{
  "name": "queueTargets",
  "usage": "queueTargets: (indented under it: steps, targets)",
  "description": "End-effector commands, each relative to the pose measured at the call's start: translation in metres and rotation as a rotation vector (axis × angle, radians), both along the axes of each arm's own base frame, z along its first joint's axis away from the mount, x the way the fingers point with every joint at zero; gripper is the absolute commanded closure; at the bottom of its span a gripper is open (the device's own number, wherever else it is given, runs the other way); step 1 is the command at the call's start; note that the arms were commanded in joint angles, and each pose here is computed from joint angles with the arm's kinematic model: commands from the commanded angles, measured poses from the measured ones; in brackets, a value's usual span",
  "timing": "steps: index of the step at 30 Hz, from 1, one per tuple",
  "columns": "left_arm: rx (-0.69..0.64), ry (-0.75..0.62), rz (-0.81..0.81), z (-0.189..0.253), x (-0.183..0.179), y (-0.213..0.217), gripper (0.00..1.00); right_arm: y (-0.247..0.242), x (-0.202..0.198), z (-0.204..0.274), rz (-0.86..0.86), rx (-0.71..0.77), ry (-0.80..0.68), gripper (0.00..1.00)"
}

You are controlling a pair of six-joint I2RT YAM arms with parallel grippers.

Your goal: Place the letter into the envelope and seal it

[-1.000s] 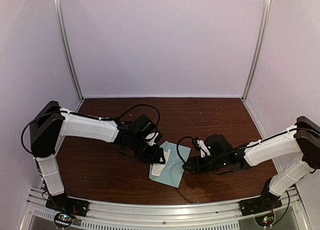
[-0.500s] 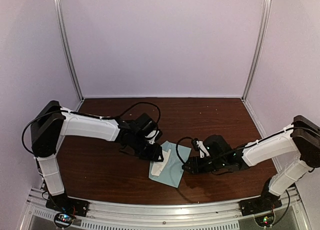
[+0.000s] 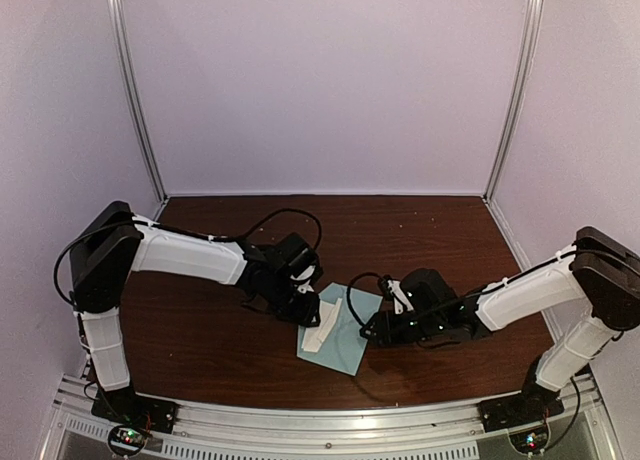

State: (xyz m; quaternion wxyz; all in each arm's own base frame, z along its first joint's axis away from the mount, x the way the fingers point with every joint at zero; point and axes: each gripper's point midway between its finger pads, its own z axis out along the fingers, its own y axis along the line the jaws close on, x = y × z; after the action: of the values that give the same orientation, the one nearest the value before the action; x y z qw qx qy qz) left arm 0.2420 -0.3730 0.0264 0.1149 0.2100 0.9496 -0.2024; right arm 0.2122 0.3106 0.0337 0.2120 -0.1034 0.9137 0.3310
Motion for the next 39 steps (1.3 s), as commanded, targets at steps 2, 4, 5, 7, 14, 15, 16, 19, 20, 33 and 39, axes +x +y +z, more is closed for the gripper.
queueTargets:
  steps: [2, 4, 5, 7, 14, 15, 16, 19, 20, 33, 39]
  targets:
    - [0.035, -0.065, -0.003, 0.004, 0.012, 0.000, 0.61, 0.005, 0.007, 0.000, -0.021, -0.002, -0.014, 0.48]
    - [0.043, -0.073, -0.004, 0.003, 0.013, 0.001, 0.60, 0.005, 0.007, -0.001, -0.022, -0.004, -0.009, 0.48]
    - [0.045, -0.073, -0.004, 0.002, 0.013, 0.001, 0.60, 0.005, 0.007, -0.002, -0.021, -0.005, -0.010, 0.48]
    - [0.037, -0.069, -0.012, 0.000, 0.013, -0.001, 0.61, 0.006, 0.008, -0.002, -0.021, -0.005, -0.009, 0.48]
    - [0.002, -0.058, -0.027, -0.002, 0.012, -0.010, 0.75, 0.009, 0.010, -0.004, -0.019, -0.009, -0.006, 0.49]
    - [0.003, -0.058, -0.028, -0.002, 0.013, -0.011, 0.77, 0.009, 0.009, -0.004, -0.019, -0.010, -0.004, 0.50]
    - [0.003, -0.055, -0.031, -0.003, 0.012, -0.011, 0.80, 0.009, 0.009, -0.005, -0.018, -0.011, -0.002, 0.50]
    - [0.005, -0.051, -0.035, -0.006, 0.011, -0.011, 0.84, 0.009, 0.010, -0.006, -0.019, -0.011, 0.000, 0.51]
    - [0.006, -0.050, -0.037, -0.007, 0.011, -0.011, 0.86, 0.010, 0.009, -0.007, -0.018, -0.013, 0.001, 0.51]
    - [-0.040, -0.018, -0.079, -0.011, 0.004, -0.021, 0.96, 0.014, 0.014, -0.009, -0.012, -0.026, -0.001, 0.52]
    - [-0.063, -0.002, -0.090, -0.013, 0.000, -0.025, 0.96, 0.015, 0.015, -0.010, -0.010, -0.028, 0.000, 0.52]
